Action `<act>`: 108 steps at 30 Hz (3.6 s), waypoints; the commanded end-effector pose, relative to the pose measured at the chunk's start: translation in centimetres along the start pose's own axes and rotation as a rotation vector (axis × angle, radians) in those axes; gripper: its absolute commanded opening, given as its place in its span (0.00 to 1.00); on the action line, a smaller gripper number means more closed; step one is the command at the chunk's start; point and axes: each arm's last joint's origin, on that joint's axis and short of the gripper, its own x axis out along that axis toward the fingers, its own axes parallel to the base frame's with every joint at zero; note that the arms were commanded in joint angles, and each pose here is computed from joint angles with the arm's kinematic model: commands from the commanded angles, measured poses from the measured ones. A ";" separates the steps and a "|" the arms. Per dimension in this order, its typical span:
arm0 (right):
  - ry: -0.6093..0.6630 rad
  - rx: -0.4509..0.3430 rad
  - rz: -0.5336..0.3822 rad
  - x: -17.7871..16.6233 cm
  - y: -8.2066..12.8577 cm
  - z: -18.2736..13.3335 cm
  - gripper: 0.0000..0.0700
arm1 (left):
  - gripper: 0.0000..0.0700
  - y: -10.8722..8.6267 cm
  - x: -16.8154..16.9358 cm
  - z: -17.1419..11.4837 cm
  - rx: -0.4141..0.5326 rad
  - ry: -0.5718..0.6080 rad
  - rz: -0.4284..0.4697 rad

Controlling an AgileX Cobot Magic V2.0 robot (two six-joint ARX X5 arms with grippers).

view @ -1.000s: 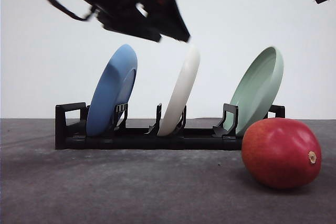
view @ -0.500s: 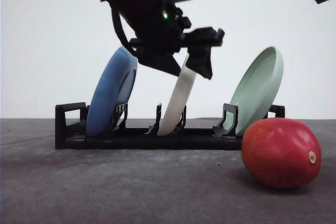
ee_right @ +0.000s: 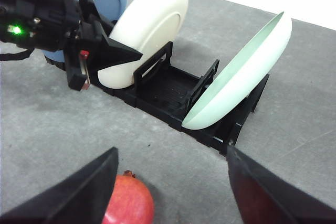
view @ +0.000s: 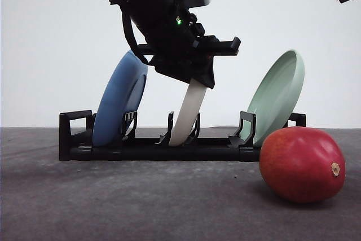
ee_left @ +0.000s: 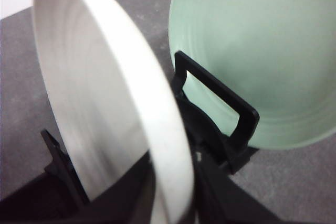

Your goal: Place pomegranate in white plate

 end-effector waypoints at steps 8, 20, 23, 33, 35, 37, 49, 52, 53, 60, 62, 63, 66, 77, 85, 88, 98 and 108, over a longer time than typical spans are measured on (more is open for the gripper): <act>-0.020 -0.004 0.002 -0.1 0.1 0.4 0.60 | 0.02 -0.4 -0.7 1.1 -0.102 -0.028 -0.011; -0.020 -0.003 0.005 -0.1 0.1 0.4 0.60 | 0.02 0.2 -3.9 3.4 -0.204 -0.122 -0.023; -0.021 -0.003 0.006 -0.1 0.1 0.4 0.60 | 0.02 0.2 -5.2 4.1 -0.205 -0.145 -0.032; -0.027 -0.004 0.006 -0.1 0.1 0.5 0.60 | 0.02 -0.6 -11.2 5.1 -0.167 -0.101 -0.090; -0.027 -0.005 0.006 -0.1 0.1 0.5 0.60 | 0.01 -0.8 -12.5 4.9 -0.164 -0.060 -0.103; -0.027 -0.005 0.005 -0.1 0.1 0.5 0.60 | 0.01 -1.1 -13.6 4.5 -0.151 -0.017 -0.116; -0.025 -0.004 0.005 -0.1 0.1 0.5 0.60 | 0.02 -2.8 -18.2 -0.7 -0.018 -0.010 -0.148; -0.025 -0.004 0.005 -0.1 0.1 0.5 0.60 | 0.01 -3.5 -19.0 -2.4 0.112 0.016 -0.158; -0.025 -0.004 0.005 -0.1 0.1 0.5 0.60 | 0.02 -3.7 -19.1 -2.8 0.166 0.034 -0.158; -0.025 -0.005 0.005 -0.1 0.1 0.5 0.60 | 0.01 -5.5 -18.3 -4.9 0.595 0.179 -0.149; -0.025 -0.005 0.006 -0.1 0.1 0.5 0.60 | 0.01 -6.1 -17.5 -5.5 0.693 0.220 -0.146; -0.025 -0.004 0.006 -0.1 0.1 0.5 0.60 | 0.01 -6.4 -17.1 -5.8 0.736 0.238 -0.143; -0.025 -0.005 0.006 -0.1 0.1 0.5 0.60 | 0.01 -7.4 -15.7 -6.7 0.863 0.289 -0.139; -0.026 -0.005 0.005 -0.1 0.1 0.5 0.60 | 0.01 -9.8 -11.9 -10.0 1.073 0.450 -0.132; -0.026 -0.005 0.006 -0.1 0.1 0.5 0.60 | 0.04 -10.2 -11.3 -10.7 1.123 0.478 -0.148; -0.026 -0.005 0.006 -0.1 0.1 0.5 0.60 | 0.09 -10.3 -11.5 -10.7 1.114 0.479 -0.149; -0.026 -0.005 0.005 -0.1 0.1 0.5 0.60 | 0.43 -10.3 -12.0 -10.6 1.033 0.527 -0.138; -0.025 -0.005 0.005 -0.1 0.1 0.5 0.60 | 0.62 -8.4 -14.0 -8.0 0.708 0.554 -0.269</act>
